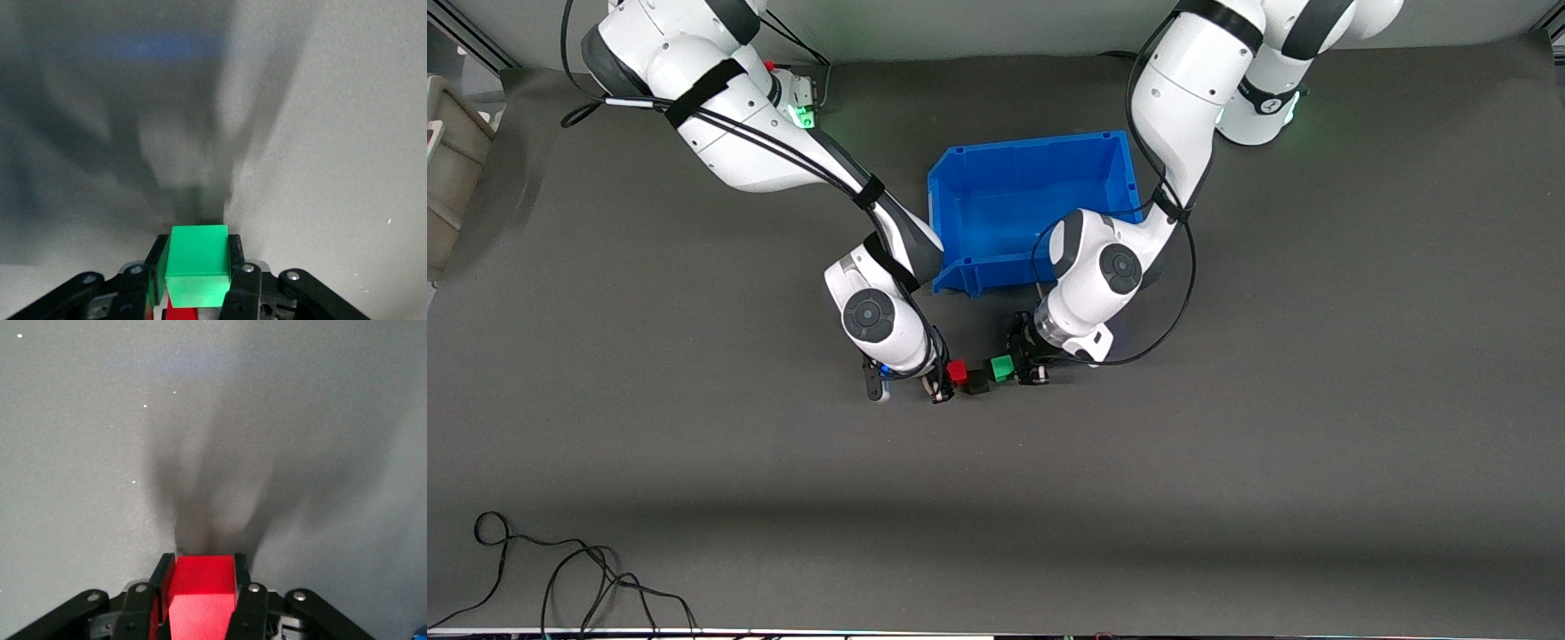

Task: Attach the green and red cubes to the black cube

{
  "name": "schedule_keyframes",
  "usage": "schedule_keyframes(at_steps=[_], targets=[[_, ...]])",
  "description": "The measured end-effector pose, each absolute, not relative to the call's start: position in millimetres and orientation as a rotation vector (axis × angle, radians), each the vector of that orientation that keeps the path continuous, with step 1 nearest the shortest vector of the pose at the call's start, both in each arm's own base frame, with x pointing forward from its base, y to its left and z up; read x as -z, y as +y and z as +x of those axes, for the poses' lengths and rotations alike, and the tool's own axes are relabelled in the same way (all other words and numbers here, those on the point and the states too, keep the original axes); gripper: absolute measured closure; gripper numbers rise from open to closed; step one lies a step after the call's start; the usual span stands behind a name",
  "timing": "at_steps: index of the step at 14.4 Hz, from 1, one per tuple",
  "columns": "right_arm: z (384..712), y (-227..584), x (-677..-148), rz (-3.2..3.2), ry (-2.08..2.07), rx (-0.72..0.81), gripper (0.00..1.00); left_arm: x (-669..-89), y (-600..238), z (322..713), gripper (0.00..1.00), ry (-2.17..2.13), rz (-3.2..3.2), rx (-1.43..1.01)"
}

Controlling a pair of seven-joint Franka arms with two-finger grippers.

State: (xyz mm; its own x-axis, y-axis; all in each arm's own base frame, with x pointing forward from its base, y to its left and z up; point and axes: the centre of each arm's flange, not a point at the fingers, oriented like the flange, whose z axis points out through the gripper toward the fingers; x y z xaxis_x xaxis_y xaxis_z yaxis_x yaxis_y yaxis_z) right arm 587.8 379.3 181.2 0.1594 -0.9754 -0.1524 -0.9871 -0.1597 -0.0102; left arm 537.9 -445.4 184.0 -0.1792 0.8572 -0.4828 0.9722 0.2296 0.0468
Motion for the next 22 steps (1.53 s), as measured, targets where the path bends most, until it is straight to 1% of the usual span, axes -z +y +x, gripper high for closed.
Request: schedule_keyframes(at_steps=[5, 10, 11, 14, 15, 17, 20, 21, 22], targets=[[589.9, 380.4, -183.2, -2.252, 2.001, -0.159, 0.61, -182.9, -454.4, 539.3, 0.63, 2.081, 1.696, 0.375], [585.4, 386.8, -181.0, -2.263, 1.99, -0.161, 0.6, -174.9, -448.1, 544.7, 0.63, 2.095, 1.692, 0.36], [584.4, 388.6, -181.2, -2.264, 1.987, -0.162, 0.57, -175.6, -448.2, 546.4, 0.63, 2.093, 1.689, 0.359], [582.4, 394.8, -183.6, -2.267, 1.974, -0.16, 0.29, -180.7, -452.6, 550.3, 0.63, 2.078, 1.682, 0.359], [585.1, 395.4, -187.5, -2.259, 1.969, -0.154, 0.17, -180.6, -453.1, 550.9, 0.63, 2.077, 1.682, 0.359], [597.5, 391.6, -209.5, -2.225, 1.957, -0.121, 0.0, -179.8, -453.2, 550.9, 0.63, 2.078, 1.682, 0.358], [619.1, 363.9, -273.7, -2.15, 1.954, -0.05, 0.0, -179.6, -454.2, 550.7, 0.63, 2.057, 1.717, 0.337], [622.4, 349.0, -294.4, -2.139, 1.96, -0.031, 0.0, -179.7, -453.5, 551.5, 0.59, 2.052, 1.726, 0.329], [623.2, 331.9, -311.5, -2.147, 1.959, -0.012, 0.0, -179.7, -450.0, 554.4, 0.5, 2.054, 1.726, 0.32]])
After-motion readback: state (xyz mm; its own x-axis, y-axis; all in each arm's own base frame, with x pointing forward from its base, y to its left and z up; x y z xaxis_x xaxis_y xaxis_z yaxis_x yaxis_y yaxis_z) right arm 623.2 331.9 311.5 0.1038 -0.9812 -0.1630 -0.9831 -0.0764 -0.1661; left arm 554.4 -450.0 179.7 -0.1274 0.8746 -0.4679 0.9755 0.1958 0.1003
